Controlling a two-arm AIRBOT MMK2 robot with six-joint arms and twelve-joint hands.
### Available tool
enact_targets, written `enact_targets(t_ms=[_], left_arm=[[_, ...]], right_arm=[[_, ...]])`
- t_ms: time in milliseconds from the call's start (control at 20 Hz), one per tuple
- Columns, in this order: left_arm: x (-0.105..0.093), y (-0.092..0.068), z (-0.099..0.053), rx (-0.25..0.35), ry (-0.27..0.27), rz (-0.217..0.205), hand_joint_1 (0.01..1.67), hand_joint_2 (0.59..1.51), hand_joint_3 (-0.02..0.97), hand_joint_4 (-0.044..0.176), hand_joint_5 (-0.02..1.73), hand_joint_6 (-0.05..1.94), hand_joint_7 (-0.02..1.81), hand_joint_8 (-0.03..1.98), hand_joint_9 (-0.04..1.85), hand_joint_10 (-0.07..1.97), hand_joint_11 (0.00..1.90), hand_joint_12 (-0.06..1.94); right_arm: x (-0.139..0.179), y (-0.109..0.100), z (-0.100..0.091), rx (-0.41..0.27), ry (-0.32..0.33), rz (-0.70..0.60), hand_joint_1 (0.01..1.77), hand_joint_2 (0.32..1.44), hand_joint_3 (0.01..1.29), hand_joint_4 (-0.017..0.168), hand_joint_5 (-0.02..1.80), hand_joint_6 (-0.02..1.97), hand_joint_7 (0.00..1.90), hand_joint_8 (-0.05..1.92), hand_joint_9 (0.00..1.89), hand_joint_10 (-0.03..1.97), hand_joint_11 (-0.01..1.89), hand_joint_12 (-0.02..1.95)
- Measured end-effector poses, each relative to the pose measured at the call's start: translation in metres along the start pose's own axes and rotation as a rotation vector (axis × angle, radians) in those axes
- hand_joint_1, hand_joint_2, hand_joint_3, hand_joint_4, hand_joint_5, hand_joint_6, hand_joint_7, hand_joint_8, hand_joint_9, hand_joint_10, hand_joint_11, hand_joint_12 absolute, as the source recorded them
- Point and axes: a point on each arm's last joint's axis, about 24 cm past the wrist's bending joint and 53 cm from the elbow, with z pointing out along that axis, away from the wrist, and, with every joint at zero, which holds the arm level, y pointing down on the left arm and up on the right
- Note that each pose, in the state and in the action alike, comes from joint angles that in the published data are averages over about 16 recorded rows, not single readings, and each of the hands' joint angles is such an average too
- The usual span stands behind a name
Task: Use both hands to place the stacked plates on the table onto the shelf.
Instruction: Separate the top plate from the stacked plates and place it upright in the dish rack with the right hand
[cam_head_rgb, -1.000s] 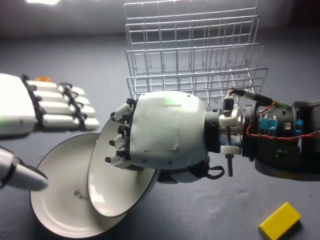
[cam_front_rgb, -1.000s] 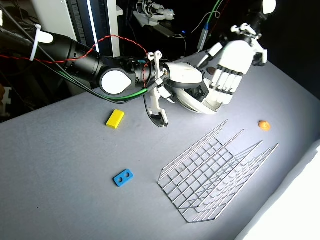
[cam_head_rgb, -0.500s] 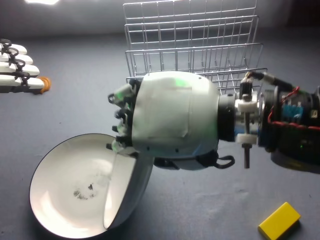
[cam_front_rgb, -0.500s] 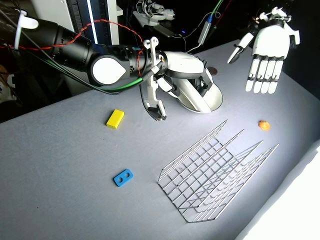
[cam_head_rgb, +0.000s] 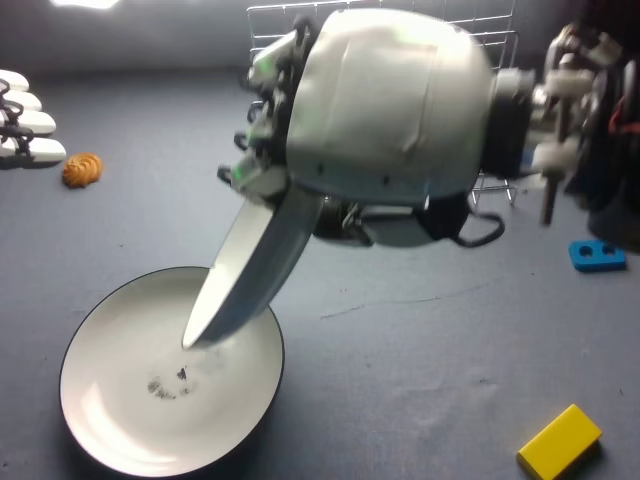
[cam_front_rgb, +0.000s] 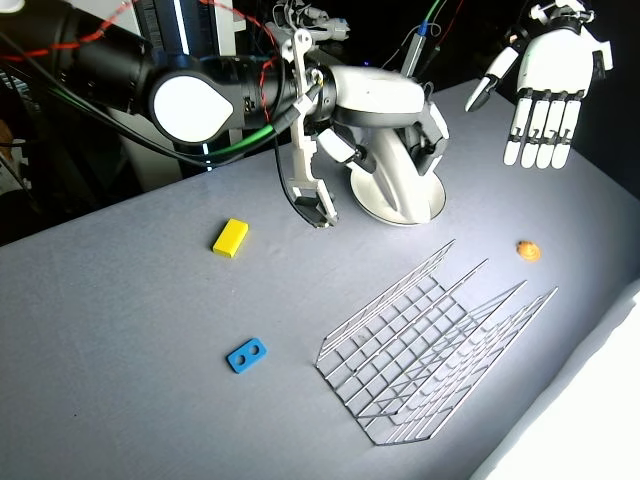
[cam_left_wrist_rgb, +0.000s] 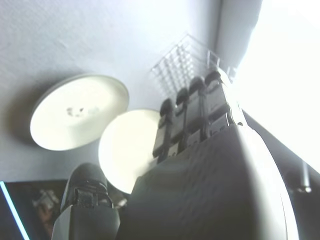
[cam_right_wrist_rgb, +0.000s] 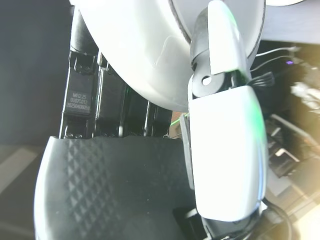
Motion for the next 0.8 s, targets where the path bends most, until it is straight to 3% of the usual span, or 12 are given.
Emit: enact_targets(t_ms=[450,800], left_arm=[[-0.001,0.004,-0.003,-0.008,0.003,0.013,0.02,1.152,0.008,0.005,0.07,0.02,0.04,0.01,0.02,0.01,0.02,0.00],[0.005,-0.004,-0.001,0.022,0.022,0.025,0.02,1.152,0.008,0.005,0.06,0.02,0.04,0.01,0.02,0.01,0.02,0.00]], right_arm=[[-0.056,-0.040,-0.006,0.061,-0.072,0.234,1.19,1.00,0.01,0.023,0.94,1.02,1.06,0.86,1.18,0.05,0.72,1.18],[-0.079,-0.080,-0.012,0.141,-0.098,0.433,1.20,1.00,0.01,0.023,0.95,1.01,1.06,0.85,1.20,0.04,0.73,1.18]])
